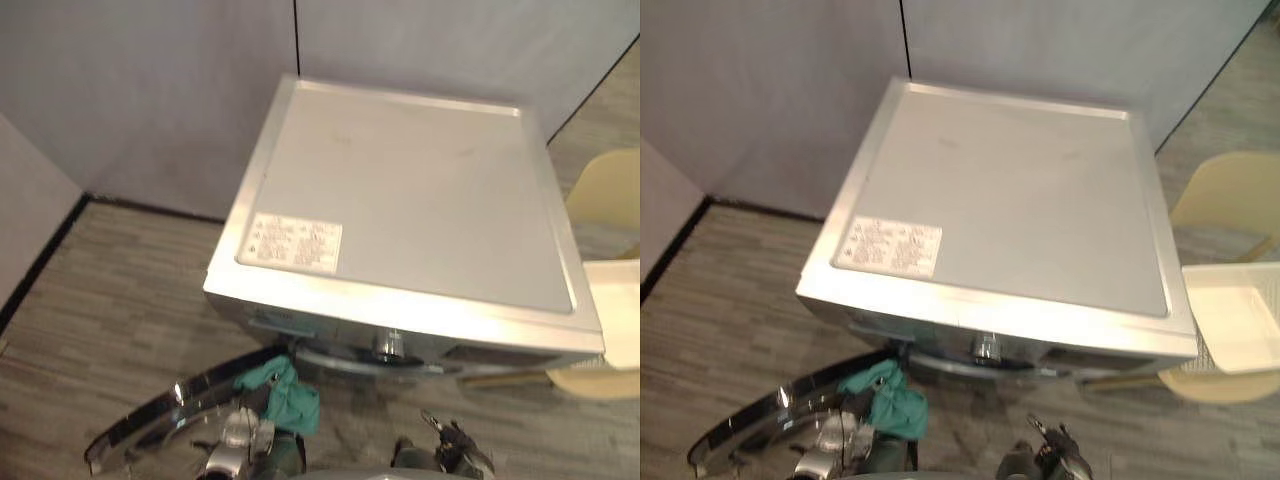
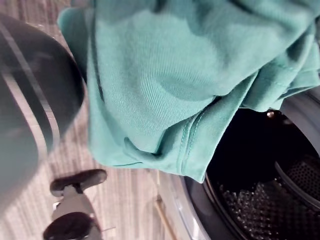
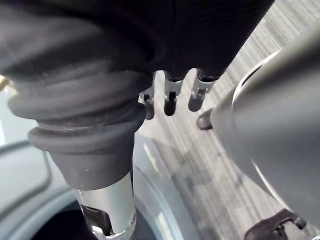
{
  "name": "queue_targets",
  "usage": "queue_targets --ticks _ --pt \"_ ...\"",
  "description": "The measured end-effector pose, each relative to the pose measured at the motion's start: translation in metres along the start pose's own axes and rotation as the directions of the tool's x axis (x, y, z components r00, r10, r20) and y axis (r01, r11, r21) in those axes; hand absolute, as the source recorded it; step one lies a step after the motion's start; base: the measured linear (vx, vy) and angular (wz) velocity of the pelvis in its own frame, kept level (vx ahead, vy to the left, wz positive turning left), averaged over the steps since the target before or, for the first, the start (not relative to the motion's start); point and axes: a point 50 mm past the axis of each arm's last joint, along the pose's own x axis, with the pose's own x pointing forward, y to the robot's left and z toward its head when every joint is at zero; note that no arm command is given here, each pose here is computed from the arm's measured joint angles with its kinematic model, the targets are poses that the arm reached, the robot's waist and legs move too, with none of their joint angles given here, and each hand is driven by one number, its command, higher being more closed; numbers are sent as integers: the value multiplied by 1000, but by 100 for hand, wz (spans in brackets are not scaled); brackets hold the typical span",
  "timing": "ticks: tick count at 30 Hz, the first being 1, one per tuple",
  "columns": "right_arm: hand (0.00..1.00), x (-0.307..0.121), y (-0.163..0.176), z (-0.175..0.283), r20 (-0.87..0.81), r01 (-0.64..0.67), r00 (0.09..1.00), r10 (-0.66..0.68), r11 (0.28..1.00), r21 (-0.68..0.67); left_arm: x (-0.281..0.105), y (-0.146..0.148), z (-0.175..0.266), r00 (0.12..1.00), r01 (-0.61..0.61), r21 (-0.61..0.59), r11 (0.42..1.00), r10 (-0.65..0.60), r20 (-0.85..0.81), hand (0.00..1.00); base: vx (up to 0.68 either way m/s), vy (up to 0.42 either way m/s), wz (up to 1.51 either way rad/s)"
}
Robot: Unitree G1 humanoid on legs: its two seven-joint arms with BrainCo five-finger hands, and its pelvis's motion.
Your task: Pick up the laundry basket with both hands and put the clothes into the washing machine.
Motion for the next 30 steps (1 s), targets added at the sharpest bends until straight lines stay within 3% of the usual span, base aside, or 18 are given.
queue_targets --ticks 4,8,11,16,19,21,23,24,27,30 --pt "0 2 42 65 228 -114 966 124 992 -60 14 -16 88 959 31 -123 992 5 282 100 -423 -123 -2" --pt "0 -12 83 116 412 -208 887 209 977 -48 15 -32 146 911 91 -208 974 3 413 100 -335 -98 -3" --pt "0 -24 96 145 519 -254 828 215 967 5 7 -49 188 858 149 -218 965 -17 513 100 -229 -60 -11" --pt "0 -47 117 173 632 -327 733 249 945 7 -3 -51 248 788 187 -275 943 23 615 100 -121 -60 -22" --pt "0 -62 124 186 693 -383 669 269 924 11 -17 -35 309 710 231 -353 907 91 698 100 -51 -28 -39" --pt "0 -70 129 191 723 -415 628 288 910 -2 -37 -9 360 625 246 -396 885 168 763 100 -14 -20 -39" --pt "0 -70 127 191 733 -428 622 275 903 25 -74 32 417 491 279 -454 846 280 825 100 3 -30 -43" --pt "0 -64 125 186 715 -421 648 262 906 50 -89 41 434 448 300 -460 836 302 842 100 4 -35 -22" --pt "0 -50 109 166 662 -368 721 203 922 118 -158 58 475 178 456 -422 784 384 906 100 -19 -31 -4" --pt "0 -42 98 153 629 -345 757 178 926 154 -165 60 481 186 513 -441 737 406 895 100 -32 -29 -16"
